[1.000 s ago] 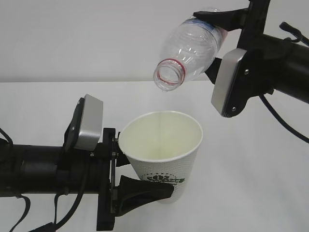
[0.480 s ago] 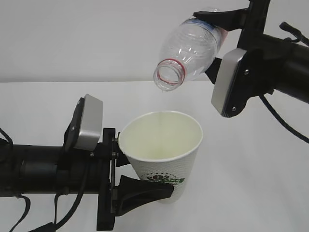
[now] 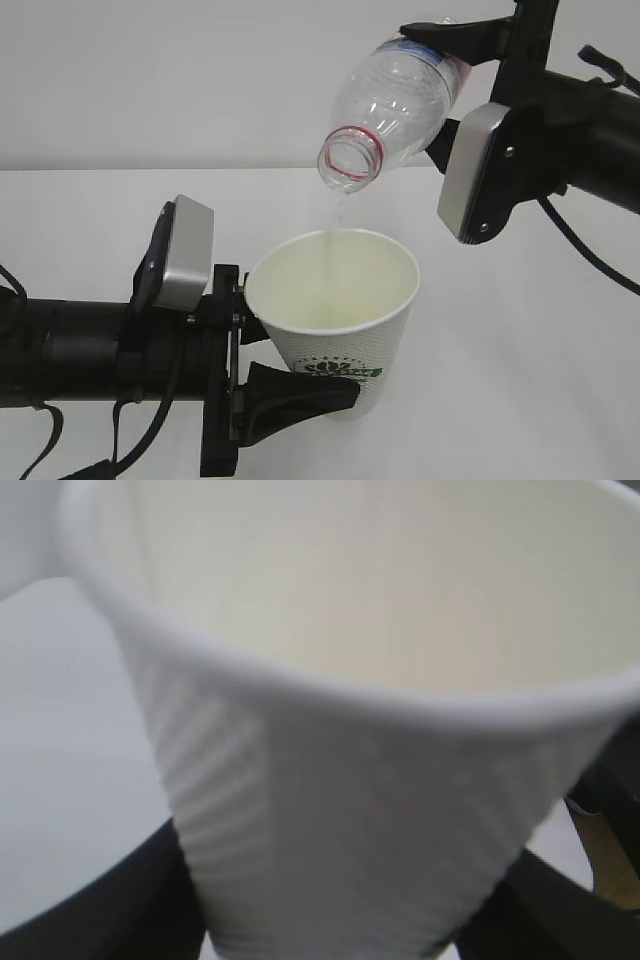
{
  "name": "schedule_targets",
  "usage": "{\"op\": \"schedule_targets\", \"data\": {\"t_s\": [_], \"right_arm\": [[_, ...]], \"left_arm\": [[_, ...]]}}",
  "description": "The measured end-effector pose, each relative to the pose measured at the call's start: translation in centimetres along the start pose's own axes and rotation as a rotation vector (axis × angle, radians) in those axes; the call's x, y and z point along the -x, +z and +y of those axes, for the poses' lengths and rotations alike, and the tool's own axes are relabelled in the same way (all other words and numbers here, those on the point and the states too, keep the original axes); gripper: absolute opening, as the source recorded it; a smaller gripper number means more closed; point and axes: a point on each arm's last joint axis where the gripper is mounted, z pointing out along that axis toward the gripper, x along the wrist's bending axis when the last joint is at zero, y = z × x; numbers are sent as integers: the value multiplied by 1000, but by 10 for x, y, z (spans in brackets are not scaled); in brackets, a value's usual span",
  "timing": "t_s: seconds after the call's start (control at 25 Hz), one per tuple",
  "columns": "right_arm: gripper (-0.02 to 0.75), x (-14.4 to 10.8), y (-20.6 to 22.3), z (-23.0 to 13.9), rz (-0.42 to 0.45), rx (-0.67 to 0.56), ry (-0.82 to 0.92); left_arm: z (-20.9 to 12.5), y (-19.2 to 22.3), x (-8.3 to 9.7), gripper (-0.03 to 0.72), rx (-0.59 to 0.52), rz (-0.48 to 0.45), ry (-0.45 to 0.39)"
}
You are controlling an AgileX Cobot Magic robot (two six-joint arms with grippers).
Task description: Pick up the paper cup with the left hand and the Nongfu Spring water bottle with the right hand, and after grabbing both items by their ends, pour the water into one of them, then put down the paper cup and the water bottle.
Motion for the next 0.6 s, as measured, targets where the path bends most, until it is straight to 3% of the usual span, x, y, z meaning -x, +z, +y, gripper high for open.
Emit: {"op": "schedule_targets", "data": {"t_s": [0.6], "right_arm": [[494, 0, 0, 0, 0, 0, -4]], "left_arm": [[0, 0, 0, 479, 0, 0, 0]]}}
